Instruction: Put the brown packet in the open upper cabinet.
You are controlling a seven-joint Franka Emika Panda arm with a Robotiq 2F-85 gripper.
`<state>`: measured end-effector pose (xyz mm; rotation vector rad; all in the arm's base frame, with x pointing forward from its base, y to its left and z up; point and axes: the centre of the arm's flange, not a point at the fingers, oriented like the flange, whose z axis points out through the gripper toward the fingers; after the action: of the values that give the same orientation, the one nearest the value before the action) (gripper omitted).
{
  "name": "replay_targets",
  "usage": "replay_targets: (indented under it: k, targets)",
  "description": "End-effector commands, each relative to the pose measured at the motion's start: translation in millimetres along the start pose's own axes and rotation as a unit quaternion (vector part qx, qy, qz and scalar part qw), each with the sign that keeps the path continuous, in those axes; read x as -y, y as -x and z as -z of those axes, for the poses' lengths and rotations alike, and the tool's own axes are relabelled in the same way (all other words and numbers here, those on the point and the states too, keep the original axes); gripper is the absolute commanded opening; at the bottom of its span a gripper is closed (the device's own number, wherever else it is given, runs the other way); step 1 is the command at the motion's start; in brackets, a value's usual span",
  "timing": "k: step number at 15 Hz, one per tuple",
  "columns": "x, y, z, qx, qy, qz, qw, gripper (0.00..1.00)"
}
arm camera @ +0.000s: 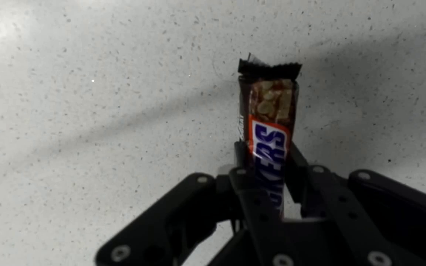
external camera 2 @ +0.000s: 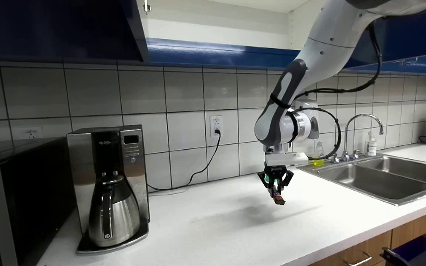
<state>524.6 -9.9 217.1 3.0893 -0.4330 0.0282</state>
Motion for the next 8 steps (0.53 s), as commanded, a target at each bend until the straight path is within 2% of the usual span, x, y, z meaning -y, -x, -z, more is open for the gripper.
replay_targets:
  k: [1,4,8]
  targets:
    - [-10.0,26.9,35.8,-0.004,-0.005,0.094,0.9956,0.06]
    - [-11.8,45.2,51.0,-0.009,-0.003,0.147,0.9891,0.06]
    - [-22.8,70.9,78.8,-0.021,0.01,0.17,0.9851,0.06]
